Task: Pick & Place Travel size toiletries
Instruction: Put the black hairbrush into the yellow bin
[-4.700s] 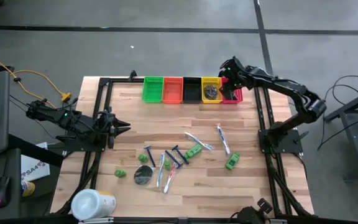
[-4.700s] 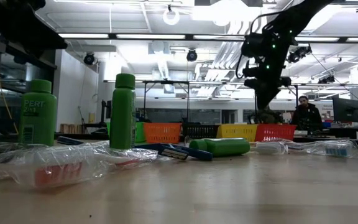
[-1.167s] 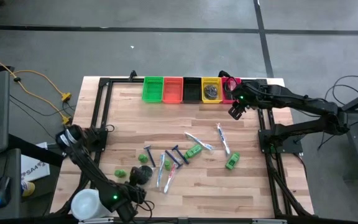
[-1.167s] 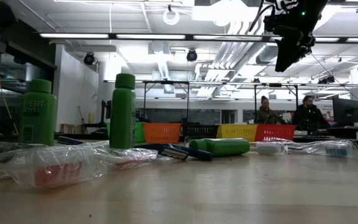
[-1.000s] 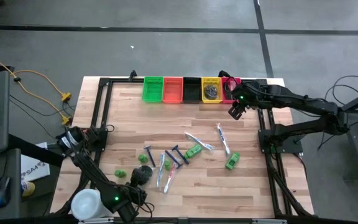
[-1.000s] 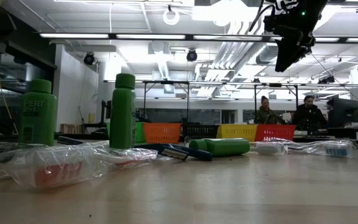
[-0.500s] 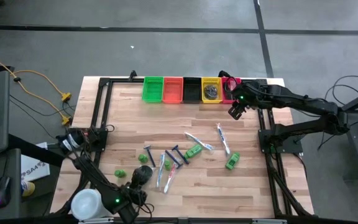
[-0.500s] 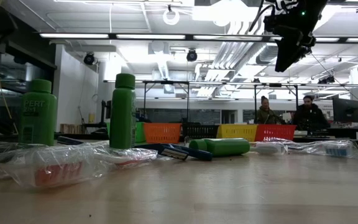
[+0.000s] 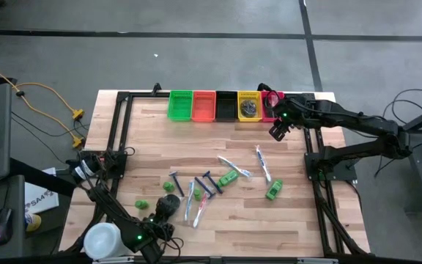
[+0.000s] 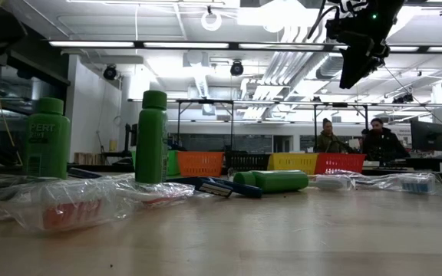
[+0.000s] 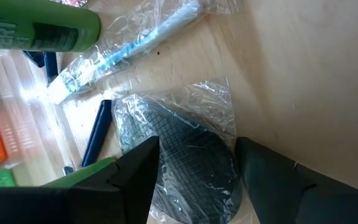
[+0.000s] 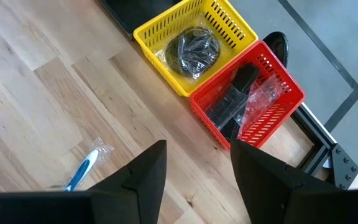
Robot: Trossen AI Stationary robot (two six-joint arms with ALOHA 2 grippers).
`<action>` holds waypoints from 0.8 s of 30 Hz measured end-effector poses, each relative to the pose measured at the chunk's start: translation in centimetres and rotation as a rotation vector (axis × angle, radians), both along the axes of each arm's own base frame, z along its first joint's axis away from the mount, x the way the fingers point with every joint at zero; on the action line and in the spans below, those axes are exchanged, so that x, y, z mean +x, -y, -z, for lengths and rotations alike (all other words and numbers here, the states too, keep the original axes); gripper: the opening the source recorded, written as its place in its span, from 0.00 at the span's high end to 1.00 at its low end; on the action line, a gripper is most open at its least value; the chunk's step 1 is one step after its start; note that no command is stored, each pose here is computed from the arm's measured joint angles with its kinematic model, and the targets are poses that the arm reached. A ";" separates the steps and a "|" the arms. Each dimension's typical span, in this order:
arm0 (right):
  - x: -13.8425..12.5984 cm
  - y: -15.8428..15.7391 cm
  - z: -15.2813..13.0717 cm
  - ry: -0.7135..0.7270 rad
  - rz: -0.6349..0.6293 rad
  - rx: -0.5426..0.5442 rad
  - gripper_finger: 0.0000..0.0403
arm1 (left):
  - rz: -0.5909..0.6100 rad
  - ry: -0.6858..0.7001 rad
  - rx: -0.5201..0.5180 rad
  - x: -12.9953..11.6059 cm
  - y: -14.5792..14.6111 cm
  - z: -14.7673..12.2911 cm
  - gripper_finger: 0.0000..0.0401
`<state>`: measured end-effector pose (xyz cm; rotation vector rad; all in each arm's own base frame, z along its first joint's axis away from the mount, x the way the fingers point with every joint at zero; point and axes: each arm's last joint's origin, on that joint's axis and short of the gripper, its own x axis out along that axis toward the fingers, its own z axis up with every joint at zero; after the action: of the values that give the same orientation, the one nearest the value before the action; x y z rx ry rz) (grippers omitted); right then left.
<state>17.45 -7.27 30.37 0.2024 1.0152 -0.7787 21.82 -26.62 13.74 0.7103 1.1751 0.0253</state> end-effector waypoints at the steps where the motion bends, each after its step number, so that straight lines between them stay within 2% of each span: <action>1: 0.0 0.0 0.0 0.001 -0.001 0.002 0.57 | 0.000 -0.003 0.001 0.0 0.0 0.0 0.46; 12: 0.0 0.0 0.0 0.003 -0.001 0.006 0.57 | -0.003 -0.016 0.001 -0.1 -0.1 0.1 0.48; 24: 0.0 0.0 0.0 0.005 -0.002 0.009 0.57 | -0.052 -0.021 -0.040 -0.1 0.0 0.2 0.77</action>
<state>17.47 -7.24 30.36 0.2113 1.0147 -0.7714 21.70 -26.59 13.52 0.6457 1.2112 0.0382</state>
